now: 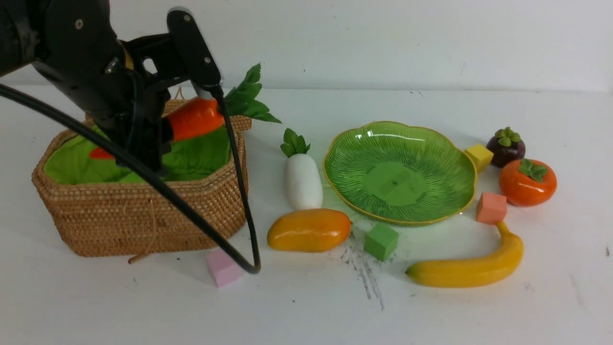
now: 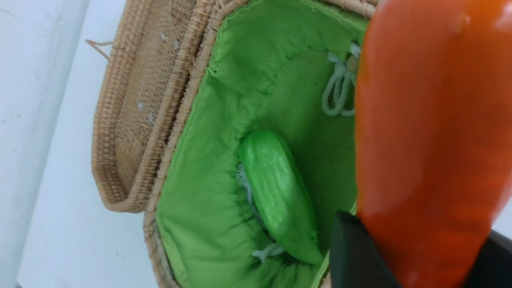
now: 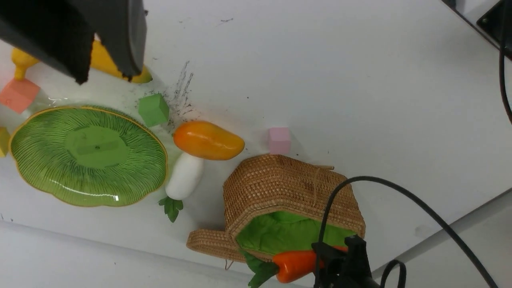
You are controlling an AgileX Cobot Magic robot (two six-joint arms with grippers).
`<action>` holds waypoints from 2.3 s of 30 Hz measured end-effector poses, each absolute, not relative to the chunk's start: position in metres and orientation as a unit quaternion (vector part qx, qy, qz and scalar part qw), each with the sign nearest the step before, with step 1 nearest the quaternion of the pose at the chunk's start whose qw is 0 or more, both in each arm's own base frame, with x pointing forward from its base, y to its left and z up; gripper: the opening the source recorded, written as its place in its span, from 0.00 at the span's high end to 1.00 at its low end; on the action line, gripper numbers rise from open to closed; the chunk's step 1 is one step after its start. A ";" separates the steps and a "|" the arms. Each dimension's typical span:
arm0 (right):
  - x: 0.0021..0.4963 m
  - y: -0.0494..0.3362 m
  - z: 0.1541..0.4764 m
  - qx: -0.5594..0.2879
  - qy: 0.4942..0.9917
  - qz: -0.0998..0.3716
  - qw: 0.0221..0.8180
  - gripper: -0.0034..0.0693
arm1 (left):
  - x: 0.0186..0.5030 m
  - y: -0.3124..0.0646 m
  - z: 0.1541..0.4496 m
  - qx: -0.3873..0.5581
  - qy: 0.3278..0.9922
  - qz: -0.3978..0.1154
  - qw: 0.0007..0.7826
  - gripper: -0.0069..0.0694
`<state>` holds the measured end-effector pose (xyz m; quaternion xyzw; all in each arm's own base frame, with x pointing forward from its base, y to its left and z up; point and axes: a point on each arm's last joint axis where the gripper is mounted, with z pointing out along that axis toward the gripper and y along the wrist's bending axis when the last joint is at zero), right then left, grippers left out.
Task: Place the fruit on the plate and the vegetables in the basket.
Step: Use the left arm to grab a carrot and put it into the left basket, then grab the mango with your left arm and place it on the right plate
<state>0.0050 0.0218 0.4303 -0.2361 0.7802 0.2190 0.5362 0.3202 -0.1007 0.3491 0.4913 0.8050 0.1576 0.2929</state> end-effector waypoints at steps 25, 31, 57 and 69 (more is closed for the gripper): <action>0.005 0.022 0.430 -0.237 0.781 0.221 0.534 0.75 | 0.382 -0.071 0.299 0.540 0.754 0.259 0.270 0.56; 0.005 0.022 0.430 -0.237 0.781 0.221 0.534 0.75 | 0.382 -0.070 0.299 0.498 0.782 0.247 0.283 0.48; 0.004 0.022 0.428 -0.241 0.787 0.217 0.525 0.73 | 0.300 -0.226 0.311 0.533 0.796 -0.041 0.284 0.93; 0.002 0.021 0.423 -0.249 0.802 0.211 0.501 0.72 | 0.346 -0.258 0.239 0.558 0.800 0.003 0.221 0.41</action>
